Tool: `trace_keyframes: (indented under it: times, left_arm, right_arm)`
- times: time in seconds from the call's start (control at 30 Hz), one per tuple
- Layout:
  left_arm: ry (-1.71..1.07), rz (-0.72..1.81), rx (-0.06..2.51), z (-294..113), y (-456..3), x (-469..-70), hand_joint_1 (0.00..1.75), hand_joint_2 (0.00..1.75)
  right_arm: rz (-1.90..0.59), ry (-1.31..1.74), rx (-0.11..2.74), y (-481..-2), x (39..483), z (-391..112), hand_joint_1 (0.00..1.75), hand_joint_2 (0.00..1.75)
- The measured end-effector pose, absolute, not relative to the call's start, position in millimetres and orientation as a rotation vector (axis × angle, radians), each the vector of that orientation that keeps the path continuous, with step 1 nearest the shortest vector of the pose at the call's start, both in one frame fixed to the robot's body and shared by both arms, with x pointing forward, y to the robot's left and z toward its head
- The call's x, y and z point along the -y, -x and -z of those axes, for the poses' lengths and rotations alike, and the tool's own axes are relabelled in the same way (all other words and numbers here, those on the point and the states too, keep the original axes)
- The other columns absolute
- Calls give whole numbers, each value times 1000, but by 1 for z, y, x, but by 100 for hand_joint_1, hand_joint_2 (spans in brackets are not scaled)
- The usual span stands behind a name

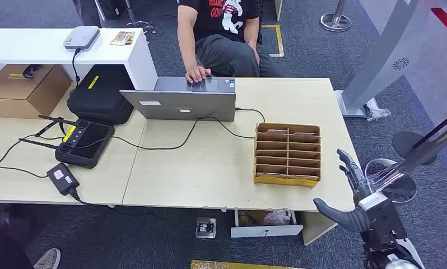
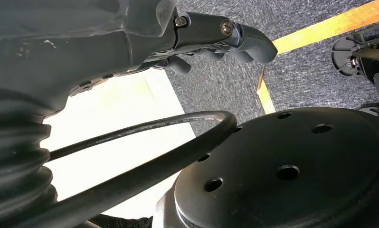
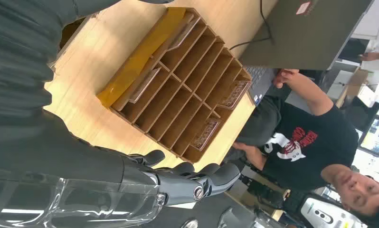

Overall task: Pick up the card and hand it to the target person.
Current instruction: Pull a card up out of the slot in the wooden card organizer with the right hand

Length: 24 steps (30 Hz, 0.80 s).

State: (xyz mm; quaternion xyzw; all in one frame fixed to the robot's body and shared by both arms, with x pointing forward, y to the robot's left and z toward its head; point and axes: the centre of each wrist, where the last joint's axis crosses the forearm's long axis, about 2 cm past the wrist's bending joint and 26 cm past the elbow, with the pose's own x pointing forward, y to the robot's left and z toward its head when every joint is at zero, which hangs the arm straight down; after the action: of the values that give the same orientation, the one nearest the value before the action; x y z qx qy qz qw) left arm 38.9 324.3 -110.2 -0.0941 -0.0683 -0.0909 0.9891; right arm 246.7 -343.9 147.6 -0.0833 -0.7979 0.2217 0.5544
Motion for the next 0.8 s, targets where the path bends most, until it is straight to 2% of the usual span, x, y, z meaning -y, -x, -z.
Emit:
trace_keyframes:
  times: [0.6,0.8]
  left_arm:
    - [188,183,138,110,-40,-326,0,175]
    - [187,176,138,110,-40,-325,0,175]
  right_arm:
    - [-595,213,1848,-245,345,-140,0,175]
    - [-729,402,1800,-257,333,-131,0,175]
